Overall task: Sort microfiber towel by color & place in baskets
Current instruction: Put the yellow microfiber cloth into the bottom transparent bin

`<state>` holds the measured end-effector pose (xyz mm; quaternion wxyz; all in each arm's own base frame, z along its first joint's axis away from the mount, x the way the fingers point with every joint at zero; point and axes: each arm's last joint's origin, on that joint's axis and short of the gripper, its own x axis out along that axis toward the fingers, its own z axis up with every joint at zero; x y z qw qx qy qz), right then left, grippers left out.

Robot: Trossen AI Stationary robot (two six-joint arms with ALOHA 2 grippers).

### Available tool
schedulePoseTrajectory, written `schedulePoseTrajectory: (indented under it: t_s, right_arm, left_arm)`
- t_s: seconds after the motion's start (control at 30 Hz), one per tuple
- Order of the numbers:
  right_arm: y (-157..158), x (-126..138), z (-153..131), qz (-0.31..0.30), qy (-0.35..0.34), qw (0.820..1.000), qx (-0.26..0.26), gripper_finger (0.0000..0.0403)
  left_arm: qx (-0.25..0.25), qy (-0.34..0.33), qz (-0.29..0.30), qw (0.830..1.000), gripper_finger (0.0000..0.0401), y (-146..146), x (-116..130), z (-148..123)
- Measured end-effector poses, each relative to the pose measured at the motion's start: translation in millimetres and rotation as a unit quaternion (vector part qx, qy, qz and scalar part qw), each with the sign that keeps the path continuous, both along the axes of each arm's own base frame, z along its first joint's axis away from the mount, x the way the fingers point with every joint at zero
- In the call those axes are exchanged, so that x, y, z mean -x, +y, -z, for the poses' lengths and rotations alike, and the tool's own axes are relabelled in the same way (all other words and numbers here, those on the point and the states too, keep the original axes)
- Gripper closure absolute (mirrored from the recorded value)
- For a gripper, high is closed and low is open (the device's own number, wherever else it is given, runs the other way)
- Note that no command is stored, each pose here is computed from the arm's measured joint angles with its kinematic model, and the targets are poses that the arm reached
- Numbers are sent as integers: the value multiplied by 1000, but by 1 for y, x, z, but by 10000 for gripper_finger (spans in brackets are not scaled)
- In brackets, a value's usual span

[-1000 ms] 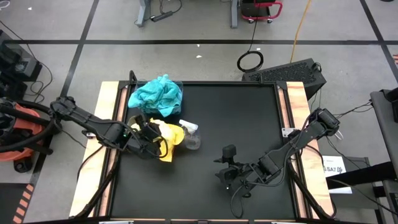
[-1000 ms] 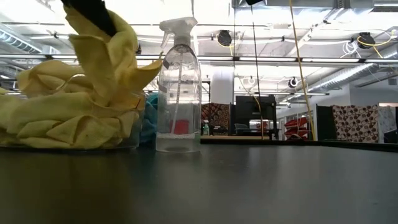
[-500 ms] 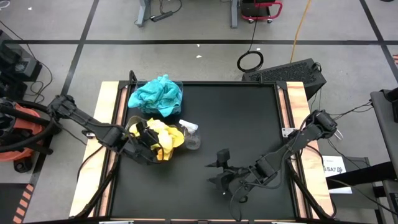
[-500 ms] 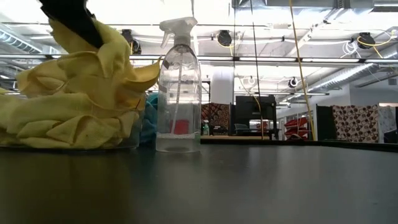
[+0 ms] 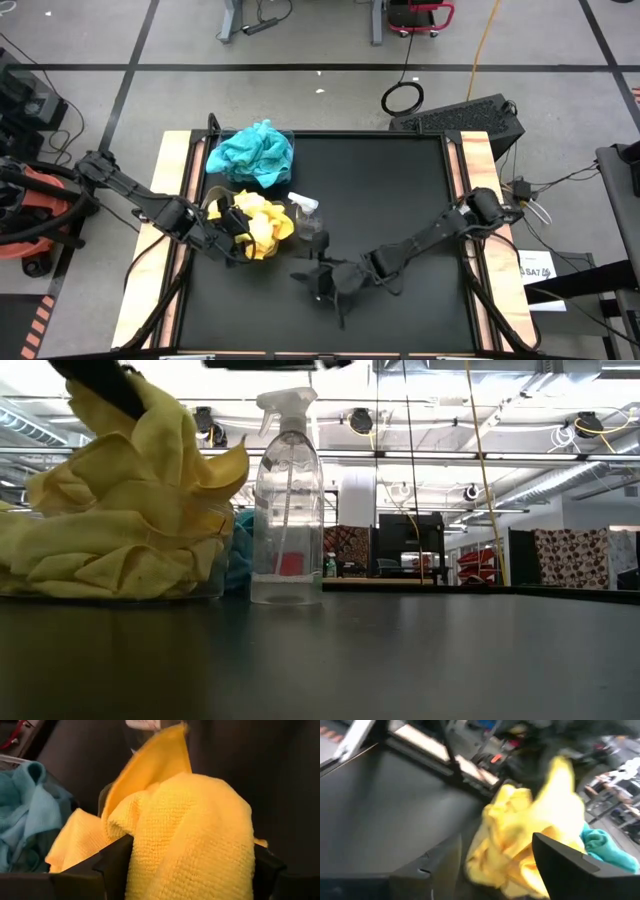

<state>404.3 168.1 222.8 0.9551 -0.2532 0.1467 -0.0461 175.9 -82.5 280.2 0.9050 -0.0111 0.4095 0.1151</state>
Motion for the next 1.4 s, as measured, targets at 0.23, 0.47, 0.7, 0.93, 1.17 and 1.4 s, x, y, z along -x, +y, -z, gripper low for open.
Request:
schedulePoseTrajectory:
  t_s: [0.23,0.47,0.7,0.93,1.17,1.4]
  right_arm:
    - [-28,-22,16,16,-25,1000,-10,222]
    - [-44,-33,22,19,-44,999,-7,237]
    - [-52,-36,17,10,-70,997,-11,189]
    - [-65,-42,12,4,-83,996,-43,158]
    - [-71,-45,10,-13,-83,995,-59,223]
    - [-76,-48,16,-33,-69,994,-80,320]
  left_arm:
    - [8,-6,22,1000,127,-3,-3,9]
    - [23,-17,58,998,127,-6,-7,10]
    - [19,-16,62,998,128,-6,-7,10]
    - [18,-23,64,997,128,-6,-8,9]
    - [22,-32,62,997,128,-5,-10,8]
    - [24,-43,65,997,128,-6,-12,7]
